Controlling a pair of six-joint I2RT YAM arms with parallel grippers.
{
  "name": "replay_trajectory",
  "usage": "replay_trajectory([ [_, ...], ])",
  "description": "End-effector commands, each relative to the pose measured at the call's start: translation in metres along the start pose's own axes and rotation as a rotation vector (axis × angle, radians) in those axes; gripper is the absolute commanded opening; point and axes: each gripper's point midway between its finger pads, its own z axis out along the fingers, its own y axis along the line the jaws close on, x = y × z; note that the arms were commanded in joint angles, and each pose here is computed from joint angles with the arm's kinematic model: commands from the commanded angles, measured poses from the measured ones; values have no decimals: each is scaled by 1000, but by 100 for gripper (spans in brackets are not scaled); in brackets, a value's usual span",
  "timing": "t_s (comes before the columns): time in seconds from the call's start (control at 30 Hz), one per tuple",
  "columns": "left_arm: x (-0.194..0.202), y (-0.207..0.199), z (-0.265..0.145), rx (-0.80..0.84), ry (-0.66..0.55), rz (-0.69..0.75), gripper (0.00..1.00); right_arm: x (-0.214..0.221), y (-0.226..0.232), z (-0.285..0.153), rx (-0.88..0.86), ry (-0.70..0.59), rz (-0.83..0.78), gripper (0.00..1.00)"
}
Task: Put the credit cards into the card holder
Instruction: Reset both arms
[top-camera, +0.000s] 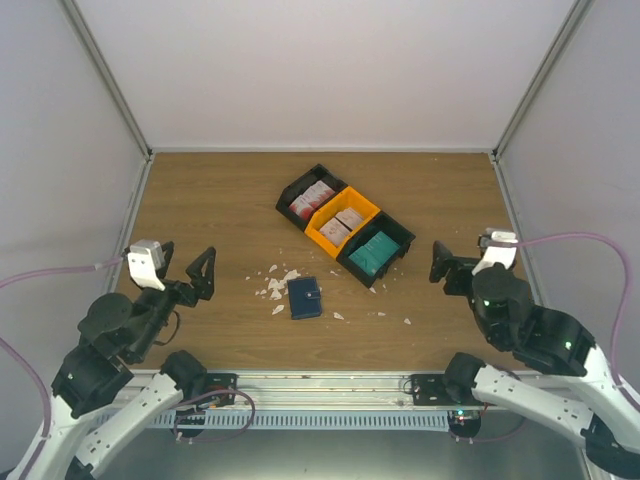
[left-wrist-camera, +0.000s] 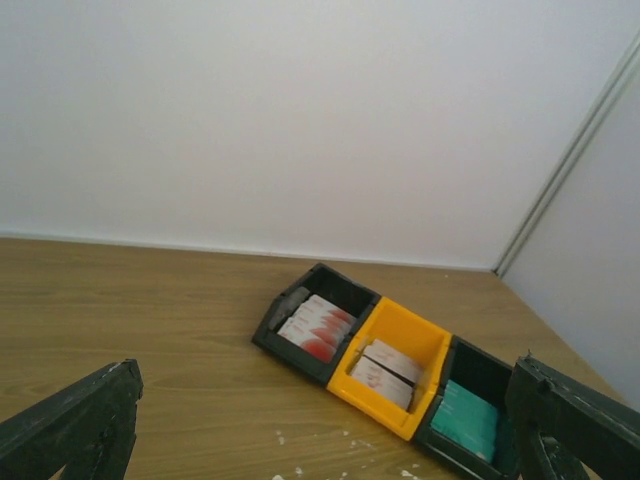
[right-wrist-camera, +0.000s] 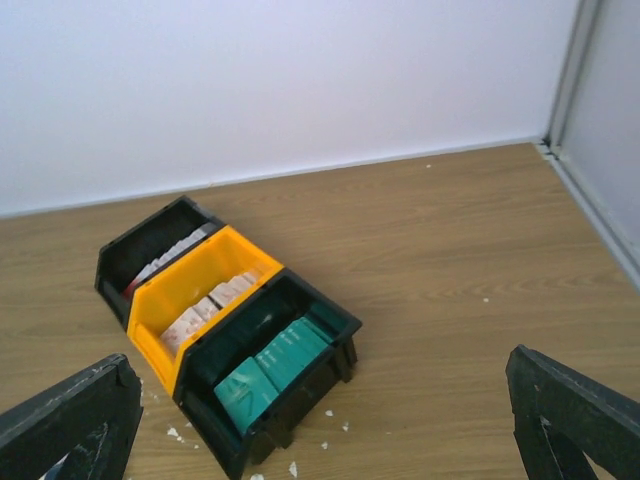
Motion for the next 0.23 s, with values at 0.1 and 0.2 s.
replay_trajectory([
  [0.1,-3,12,-5,-56,-35,54,99,-12,-38,-19,109,-52,98,100],
  [0.2,-4,12,-6,-53,-43,47,99,-9,-37,-17,116,-47,99,99],
])
